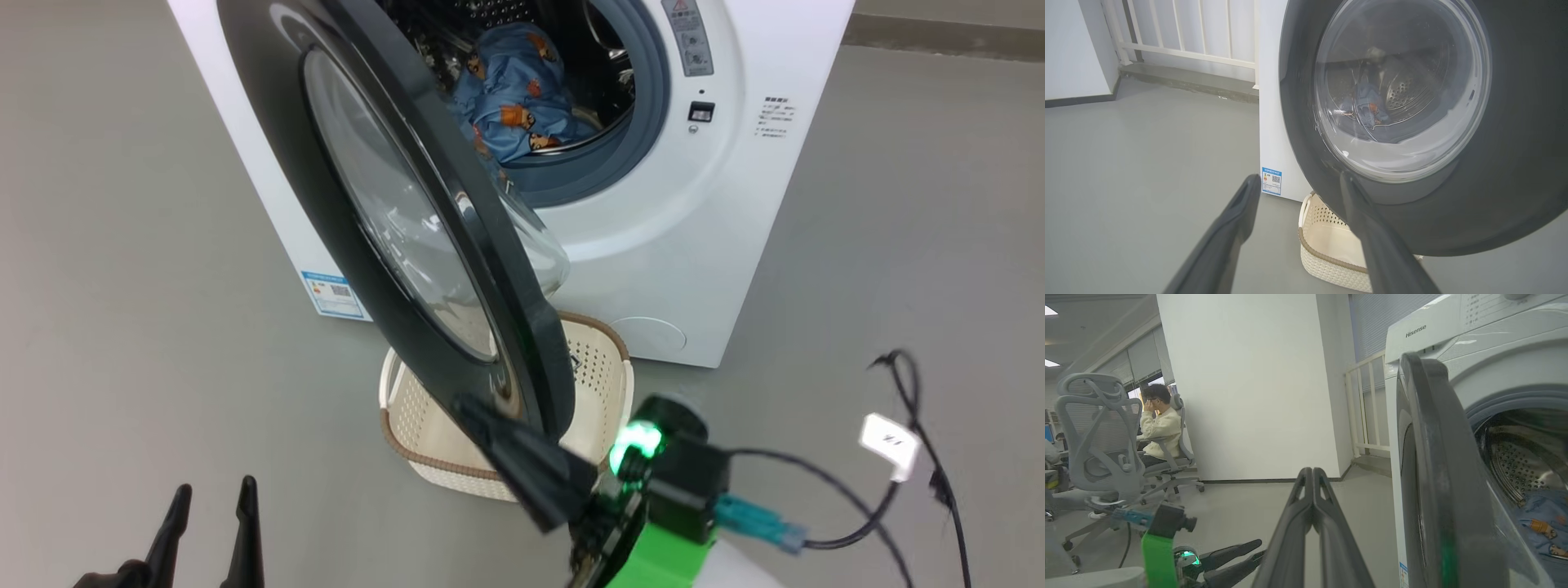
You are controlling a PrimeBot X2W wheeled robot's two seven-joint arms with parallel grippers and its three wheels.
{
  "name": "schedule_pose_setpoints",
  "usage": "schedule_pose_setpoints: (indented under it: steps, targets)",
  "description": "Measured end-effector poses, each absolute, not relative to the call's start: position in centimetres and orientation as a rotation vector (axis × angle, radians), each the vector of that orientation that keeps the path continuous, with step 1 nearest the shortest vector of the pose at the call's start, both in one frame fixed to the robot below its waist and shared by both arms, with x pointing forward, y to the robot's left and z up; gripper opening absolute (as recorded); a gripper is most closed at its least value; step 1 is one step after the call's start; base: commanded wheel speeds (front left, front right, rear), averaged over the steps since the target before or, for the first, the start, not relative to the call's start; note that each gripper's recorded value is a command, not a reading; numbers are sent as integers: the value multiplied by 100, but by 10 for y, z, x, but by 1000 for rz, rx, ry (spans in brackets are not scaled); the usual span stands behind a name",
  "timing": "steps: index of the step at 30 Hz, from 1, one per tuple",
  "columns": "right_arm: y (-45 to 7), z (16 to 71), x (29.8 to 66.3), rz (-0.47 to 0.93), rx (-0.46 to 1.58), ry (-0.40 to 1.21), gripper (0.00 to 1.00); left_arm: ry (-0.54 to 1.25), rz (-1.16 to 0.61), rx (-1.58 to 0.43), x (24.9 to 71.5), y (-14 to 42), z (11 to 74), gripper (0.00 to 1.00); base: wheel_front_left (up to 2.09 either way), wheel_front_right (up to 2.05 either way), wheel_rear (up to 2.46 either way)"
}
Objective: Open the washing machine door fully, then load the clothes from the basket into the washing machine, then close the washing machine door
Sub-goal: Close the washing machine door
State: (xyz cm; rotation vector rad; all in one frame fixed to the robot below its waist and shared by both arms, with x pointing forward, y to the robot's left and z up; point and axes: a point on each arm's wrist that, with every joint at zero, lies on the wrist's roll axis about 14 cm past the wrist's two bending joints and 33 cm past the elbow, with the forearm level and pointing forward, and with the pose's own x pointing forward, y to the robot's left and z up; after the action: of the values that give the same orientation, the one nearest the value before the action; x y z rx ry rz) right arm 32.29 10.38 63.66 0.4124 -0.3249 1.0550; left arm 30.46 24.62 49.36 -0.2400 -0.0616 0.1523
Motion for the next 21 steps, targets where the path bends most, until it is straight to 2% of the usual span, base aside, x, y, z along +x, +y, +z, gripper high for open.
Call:
schedule_pose_setpoints:
  steps: [14, 21]
  targets:
    - [106, 499, 331, 1025, 294, 91, 0, -10, 174, -261, 313, 247, 478, 100, 0, 0, 0]
    - [100, 492, 355, 965, 292, 106, 0, -7, 171, -260, 320, 247, 477, 100, 0, 0, 0]
